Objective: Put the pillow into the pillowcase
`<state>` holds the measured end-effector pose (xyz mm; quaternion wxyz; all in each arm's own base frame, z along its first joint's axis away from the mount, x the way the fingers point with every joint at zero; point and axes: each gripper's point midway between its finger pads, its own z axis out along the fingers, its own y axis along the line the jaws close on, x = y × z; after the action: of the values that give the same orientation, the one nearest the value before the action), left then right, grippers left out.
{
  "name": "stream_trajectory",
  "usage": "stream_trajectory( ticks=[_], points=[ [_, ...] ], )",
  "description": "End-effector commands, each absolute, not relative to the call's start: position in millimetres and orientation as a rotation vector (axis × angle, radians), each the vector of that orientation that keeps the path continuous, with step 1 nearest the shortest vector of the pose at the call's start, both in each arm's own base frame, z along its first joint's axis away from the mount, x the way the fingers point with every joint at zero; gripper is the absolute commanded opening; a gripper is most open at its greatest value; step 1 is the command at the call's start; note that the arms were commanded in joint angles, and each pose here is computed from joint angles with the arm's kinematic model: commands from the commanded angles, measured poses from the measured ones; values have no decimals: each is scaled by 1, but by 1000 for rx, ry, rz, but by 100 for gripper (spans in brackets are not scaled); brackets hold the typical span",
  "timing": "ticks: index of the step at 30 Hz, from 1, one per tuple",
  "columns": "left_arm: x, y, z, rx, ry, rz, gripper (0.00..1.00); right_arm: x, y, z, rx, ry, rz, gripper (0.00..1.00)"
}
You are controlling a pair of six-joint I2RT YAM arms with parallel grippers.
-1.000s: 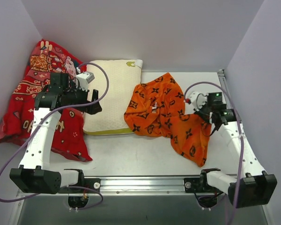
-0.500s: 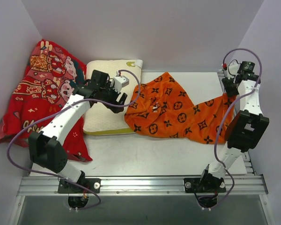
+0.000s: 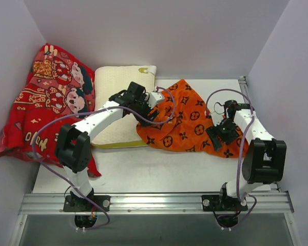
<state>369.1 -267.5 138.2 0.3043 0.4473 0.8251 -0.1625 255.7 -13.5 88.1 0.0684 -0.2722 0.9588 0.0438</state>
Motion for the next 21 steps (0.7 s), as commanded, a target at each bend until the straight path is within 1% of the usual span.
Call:
stream_trajectory(
  ticks=[1, 3, 4, 5, 6, 7, 8, 9, 10, 11, 12, 13, 14, 15, 16, 17, 18, 20, 21],
  points=[
    [383, -298, 151, 1297, 2008, -405, 80, 222, -17, 60, -761, 3036, 179, 70],
    [392, -299, 147, 1299, 2011, -334, 73, 223, -31, 42, -749, 3087, 92, 67],
    [395, -300, 138, 1307, 2028, -313, 68, 219, -38, 35, -734, 3118, 79, 63],
    [398, -298, 135, 1303, 2037, -293, 58, 218, -43, 31, -720, 3140, 64, 60],
    [405, -292, 131, 1285, 2057, -240, 51, 219, -51, 23, -708, 3168, 34, 57],
    [407, -289, 131, 1285, 2059, -220, 45, 224, -57, 21, -697, 3173, 10, 46],
    [409, -287, 133, 1275, 2057, -207, 28, 226, -66, 19, -656, 3187, -5, 37],
    [408, -283, 133, 1269, 2065, -202, 16, 228, -72, 13, -643, 3215, -13, 28],
    [407, -279, 146, 1237, 2056, -221, 4, 232, -80, 14, -621, 3223, -46, 6],
    [405, -276, 153, 1217, 2049, -239, 0, 245, -93, 17, -572, 3210, -79, 0],
    [398, -272, 153, 1215, 2056, -263, 0, 250, -100, 14, -547, 3221, -83, 0],
    [386, -273, 173, 1198, 2018, -328, 0, 256, -112, 17, -535, 3222, -146, 0],
    [381, -267, 179, 1184, 2013, -346, 0, 273, -121, 25, -513, 3182, -186, 0],
    [371, -263, 199, 1169, 1974, -359, 0, 277, -133, 25, -468, 3183, -202, 0],
    [358, -257, 188, 1181, 1999, -370, 0, 284, -140, 29, -443, 3171, -228, 0],
    [349, -253, 189, 1181, 1999, -383, 0, 298, -151, 39, -412, 3134, -277, 0],
    [338, -247, 200, 1169, 1980, -390, 0, 302, -160, 41, -382, 3127, -300, 0],
    [312, -237, 183, 1170, 2050, -446, 0, 313, -173, 52, -340, 3092, -352, 0],
    [300, -235, 187, 1165, 2050, -471, 0, 323, -179, 60, -316, 3060, -380, 0]
  ],
)
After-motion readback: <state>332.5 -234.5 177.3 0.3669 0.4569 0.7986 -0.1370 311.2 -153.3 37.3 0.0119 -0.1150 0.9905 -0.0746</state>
